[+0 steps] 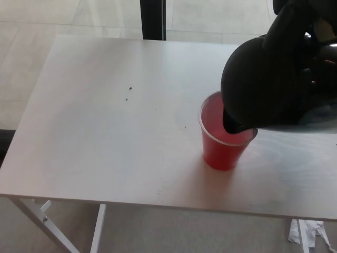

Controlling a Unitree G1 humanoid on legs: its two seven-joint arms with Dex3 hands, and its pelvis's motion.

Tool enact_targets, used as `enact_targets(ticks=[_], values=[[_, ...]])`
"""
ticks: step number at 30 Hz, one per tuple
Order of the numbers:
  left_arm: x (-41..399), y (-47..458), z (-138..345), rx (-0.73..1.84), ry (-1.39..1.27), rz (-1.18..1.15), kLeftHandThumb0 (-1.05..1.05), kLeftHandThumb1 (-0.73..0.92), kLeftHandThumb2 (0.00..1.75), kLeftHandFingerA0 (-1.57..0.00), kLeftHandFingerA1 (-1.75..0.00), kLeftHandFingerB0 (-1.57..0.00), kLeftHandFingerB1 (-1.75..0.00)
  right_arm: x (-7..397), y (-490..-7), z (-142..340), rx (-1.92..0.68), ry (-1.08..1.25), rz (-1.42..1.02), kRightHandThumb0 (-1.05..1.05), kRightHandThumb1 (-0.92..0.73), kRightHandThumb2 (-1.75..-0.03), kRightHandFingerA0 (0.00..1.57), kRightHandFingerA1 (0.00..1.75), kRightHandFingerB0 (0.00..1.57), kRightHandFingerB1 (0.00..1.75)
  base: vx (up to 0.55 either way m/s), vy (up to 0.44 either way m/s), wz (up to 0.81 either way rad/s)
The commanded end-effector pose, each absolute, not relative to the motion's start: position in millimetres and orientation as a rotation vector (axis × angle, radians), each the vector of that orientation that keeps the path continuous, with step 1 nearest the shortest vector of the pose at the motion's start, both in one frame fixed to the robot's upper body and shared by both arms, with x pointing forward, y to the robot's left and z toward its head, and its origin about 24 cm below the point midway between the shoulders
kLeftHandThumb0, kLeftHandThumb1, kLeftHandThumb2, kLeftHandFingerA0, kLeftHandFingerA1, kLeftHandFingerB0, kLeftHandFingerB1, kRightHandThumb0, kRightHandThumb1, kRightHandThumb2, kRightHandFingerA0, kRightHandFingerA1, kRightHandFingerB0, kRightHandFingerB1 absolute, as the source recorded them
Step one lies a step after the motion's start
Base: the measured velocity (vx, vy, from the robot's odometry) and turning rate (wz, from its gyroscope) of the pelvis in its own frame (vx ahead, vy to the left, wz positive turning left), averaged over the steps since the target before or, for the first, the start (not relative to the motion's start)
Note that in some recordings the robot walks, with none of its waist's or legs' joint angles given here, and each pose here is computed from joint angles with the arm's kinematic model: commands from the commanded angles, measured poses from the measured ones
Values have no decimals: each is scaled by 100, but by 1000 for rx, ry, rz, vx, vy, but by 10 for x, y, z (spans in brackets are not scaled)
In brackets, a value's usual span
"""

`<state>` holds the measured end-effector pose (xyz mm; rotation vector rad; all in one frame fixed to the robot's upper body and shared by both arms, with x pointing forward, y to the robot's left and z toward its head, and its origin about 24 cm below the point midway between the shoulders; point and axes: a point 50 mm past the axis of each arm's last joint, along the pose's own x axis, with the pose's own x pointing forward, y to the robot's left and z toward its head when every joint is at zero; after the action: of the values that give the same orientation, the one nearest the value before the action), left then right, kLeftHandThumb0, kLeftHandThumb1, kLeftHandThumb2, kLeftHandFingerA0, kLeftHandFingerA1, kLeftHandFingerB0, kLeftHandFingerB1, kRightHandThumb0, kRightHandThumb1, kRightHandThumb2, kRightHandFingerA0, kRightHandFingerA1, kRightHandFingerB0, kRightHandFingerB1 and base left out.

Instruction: The robot uses its right hand to lift up a kettle kept on the middle of the desk by its handle and tilt it into a glass kept next to it to pour out water

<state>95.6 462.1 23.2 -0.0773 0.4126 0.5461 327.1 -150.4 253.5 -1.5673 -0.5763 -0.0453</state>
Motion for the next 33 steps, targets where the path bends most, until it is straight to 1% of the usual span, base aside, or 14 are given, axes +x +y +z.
enact_targets(ticks=[1, 2, 3, 11, 12, 15, 16, 18, 20, 22, 29, 30, 32, 33], values=[[963, 4588, 206, -102, 411, 529, -105, 60, 123, -38, -59, -11, -100, 3184, -1328, 2581, -1632, -620, -40, -35, -47, -81, 96, 175, 78, 163, 0, 0, 0], [968, 4584, 197, -104, 422, 532, -105, 78, 89, -37, -56, -8, -106, 3147, -1265, 2563, -1636, -651, -34, -41, -51, -87, 122, 170, 79, 140, 0, 0, 0], [973, 4583, 189, -106, 427, 530, -105, 60, 123, -36, -57, -11, -99, 3126, -1217, 2546, -1661, -654, -30, -38, -56, -86, 100, 175, 74, 165, 0, 0, 0], [976, 4567, 172, -98, 435, 523, -105, 59, 124, -37, -59, -11, -101, 3045, -952, 2420, -1788, -703, 36, -38, -60, -95, 104, 175, 89, 139, 0, 0, 0], [981, 4563, 173, -95, 435, 523, -105, 59, 125, -38, -59, -13, -101, 3028, -904, 2396, -1794, -692, 57, -45, -52, -106, 125, 137, 98, 115, 0, 0, 0], [976, 4564, 170, -90, 437, 520, -105, 77, 90, -37, -58, -10, -108, 3004, -842, 2351, -1830, -698, 74, -36, -58, -99, 106, 175, 89, 136, 0, 0, 0], [977, 4569, 174, -87, 438, 524, -105, 60, 124, -36, -57, -13, -100, 2991, -824, 2336, -1823, -723, 59, -41, -50, -108, 126, 137, 97, 112, 0, 0, 0], [973, 4569, 178, -83, 440, 520, -105, 60, 124, -36, -57, -12, -100, 2981, -809, 2320, -1826, -726, 69, -33, -54, -101, 105, 175, 88, 128, 0, 0, 0], [967, 4576, 174, -87, 446, 531, -105, 61, 125, -37, -56, -11, -99, 2958, -778, 2299, -1880, -722, 69, -43, -53, -108, 126, 138, 99, 115, 0, 0, 0], [957, 4570, 168, -80, 445, 533, -105, 80, 91, -39, -56, -10, -106, 2952, -750, 2265, -1909, -718, 65, -42, -49, -107, 126, 138, 102, 118, 0, 0, 0], [946, 4562, 159, -78, 450, 516, -105, 78, 90, -35, -57, -5, -108, 3064, -798, 2232, -1975, -677, 21, -35, -55, -86, 102, 175, 88, 130, 0, 0, 0], [944, 4564, 158, -79, 451, 520, -105, 59, 125, -35, -57, -10, -101, 3077, -805, 2233, -1960, -660, 25, -30, -54, -90, 123, 167, 91, 121, 0, 0, 0], [942, 4565, 157, -78, 452, 521, -105, 59, 125, -36, -57, -11, -101, 3079, -800, 2236, -1947, -649, 26, -34, -61, -88, 101, 175, 88, 121, 0, 0, 0], [952, 4566, 165, -75, 447, 522, -105, 78, 91, -37, -57, -8, -108, 3062, -769, 2241, -1967, -653, 52, -34, -54, -93, 122, 165, 87, 131, 0, 0, 0]])
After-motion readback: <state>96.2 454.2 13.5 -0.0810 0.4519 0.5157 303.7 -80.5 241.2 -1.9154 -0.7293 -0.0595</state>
